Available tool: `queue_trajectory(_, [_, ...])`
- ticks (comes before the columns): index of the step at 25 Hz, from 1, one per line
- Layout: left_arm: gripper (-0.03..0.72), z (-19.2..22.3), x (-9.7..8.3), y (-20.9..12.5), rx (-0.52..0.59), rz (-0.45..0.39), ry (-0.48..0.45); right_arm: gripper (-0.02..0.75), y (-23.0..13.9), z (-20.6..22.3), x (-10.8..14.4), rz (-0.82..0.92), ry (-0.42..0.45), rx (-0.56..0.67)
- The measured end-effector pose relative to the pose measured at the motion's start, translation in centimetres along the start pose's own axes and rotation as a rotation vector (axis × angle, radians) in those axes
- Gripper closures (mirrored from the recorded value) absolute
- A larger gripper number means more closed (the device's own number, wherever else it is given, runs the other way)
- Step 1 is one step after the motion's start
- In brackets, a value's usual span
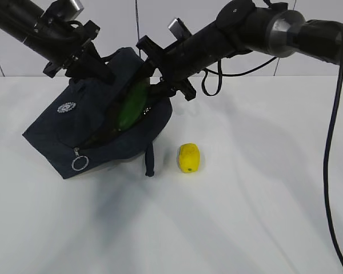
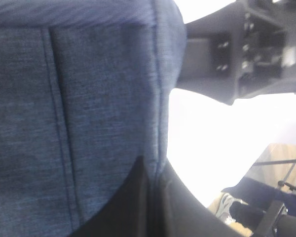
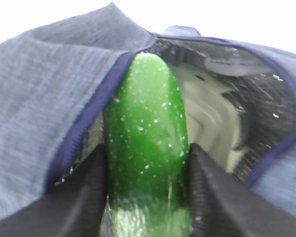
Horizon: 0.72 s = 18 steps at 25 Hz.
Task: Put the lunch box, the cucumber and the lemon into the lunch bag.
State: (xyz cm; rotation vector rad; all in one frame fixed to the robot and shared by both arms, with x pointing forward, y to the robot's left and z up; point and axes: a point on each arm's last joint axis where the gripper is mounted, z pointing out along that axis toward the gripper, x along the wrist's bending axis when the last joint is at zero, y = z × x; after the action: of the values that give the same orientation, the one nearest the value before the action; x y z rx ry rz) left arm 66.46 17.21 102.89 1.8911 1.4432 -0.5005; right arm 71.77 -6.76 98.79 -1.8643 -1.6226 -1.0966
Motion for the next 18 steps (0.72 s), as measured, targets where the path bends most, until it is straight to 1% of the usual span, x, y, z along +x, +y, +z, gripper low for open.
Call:
queue_trajectory(3, [0.698, 0.0, -0.01, 0.04, -0.004, -0.001, -0.001, 0.405, 0.17, 0.13, 0.11, -0.004, 0.003, -0.029])
queue_trajectory(5, [0.698, 0.0, -0.02, 0.06, -0.007, -0.002, -0.002, 0.388, 0.06, 0.43, 0.31, -0.012, 0.005, -0.04])
queue_trajectory(8, [0.698, 0.0, -0.04, 0.14, -0.016, -0.004, -0.005, 0.33, -0.05, 0.88, 0.45, -0.018, 0.005, -0.057])
queue_trajectory(10, [0.698, 0.0, -0.06, 0.17, -0.018, -0.005, -0.007, 0.269, -0.08, 0.94, 0.61, -0.023, 0.007, -0.064])
queue_trajectory(12, [0.698, 0.0, -0.07, 0.19, -0.021, -0.006, -0.007, 0.237, -0.03, 0.94, 0.61, -0.038, 0.007, -0.069])
queue_trajectory(15, [0.698, 0.0, -0.02, 0.21, -0.023, -0.004, -0.002, 0.223, -0.03, 0.94, 0.61, -0.073, 0.006, -0.069])
queue_trajectory(18, [0.698, -0.01, 0.19, 0.17, -0.019, 0.005, 0.021, 0.22, -0.28, 0.95, 0.59, -0.118, 0.004, -0.042])
